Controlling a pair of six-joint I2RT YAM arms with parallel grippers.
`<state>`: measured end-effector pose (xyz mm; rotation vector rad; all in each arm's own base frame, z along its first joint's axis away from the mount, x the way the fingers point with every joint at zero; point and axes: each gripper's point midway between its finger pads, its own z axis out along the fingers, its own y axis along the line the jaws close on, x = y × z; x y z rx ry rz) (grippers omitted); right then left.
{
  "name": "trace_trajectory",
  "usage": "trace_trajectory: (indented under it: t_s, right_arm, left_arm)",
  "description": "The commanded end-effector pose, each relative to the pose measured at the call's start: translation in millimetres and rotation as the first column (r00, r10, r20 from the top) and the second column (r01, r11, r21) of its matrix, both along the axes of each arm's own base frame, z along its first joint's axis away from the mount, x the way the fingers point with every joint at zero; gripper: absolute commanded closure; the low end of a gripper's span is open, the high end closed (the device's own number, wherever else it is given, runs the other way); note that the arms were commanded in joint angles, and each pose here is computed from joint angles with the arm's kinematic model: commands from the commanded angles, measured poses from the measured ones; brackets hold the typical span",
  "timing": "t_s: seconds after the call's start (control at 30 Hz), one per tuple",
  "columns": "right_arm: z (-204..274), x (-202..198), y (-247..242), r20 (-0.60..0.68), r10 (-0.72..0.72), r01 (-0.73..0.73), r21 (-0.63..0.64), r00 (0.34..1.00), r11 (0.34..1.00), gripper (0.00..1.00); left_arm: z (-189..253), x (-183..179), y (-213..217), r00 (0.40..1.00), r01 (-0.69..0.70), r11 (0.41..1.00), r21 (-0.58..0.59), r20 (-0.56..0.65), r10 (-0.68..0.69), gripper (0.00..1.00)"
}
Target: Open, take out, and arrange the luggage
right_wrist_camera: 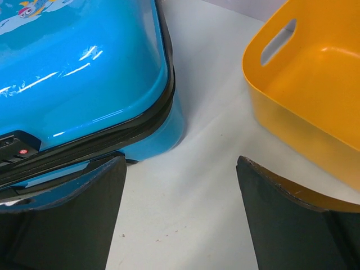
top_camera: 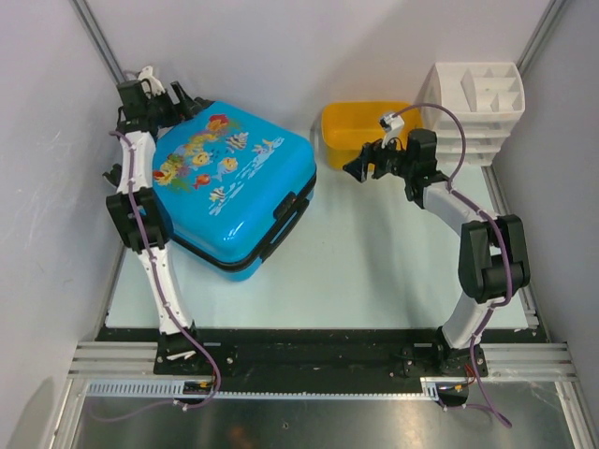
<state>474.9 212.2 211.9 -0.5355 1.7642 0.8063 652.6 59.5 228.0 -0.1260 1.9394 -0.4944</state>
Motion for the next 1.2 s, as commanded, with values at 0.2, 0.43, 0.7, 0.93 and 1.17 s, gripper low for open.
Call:
trace_trajectory:
  t_s: [0.2,0.43,0.7,0.93,1.17]
  right_arm:
    - [21.0,-1.3,-23.2,0.098,0.156,-0.157,0.0,0.983,0.988,0.12]
    - [13.0,0.7,-22.6,0.091,0.201,-0.202,-0.004,0.975,0.979,0.13]
    - [-8.9,-1.1,-12.8,0.067,0.232,-0.23,-0.039,0.97,0.972,0.15]
    - [-32.6,-14.8,-14.1,0.007,0.268,-0.266,-0.102,0.963,0.958,0.18]
    - [-50.4,-29.0,3.9,-0.039,0.302,-0.304,-0.149,0.953,0.941,0.19]
  left_arm:
    - [-66.8,-52.4,-116.8,0.882,0.358,0.854,-0.378,-0.163,-0.442,0.13]
    - [-82.7,-121.6,-173.6,0.77,0.493,0.776,-0.394,-0.216,-0.6,0.18]
    - [-88.2,-186.5,-222.9,0.638,0.648,0.687,-0.329,-0.259,-0.725,0.25]
    - [22.7,-130.3,-184.7,0.83,0.548,0.836,-0.012,-0.118,-0.546,0.09]
    - [151.8,-165.5,-66.5,0.992,0.109,0.989,0.097,0.047,-0.114,0.04]
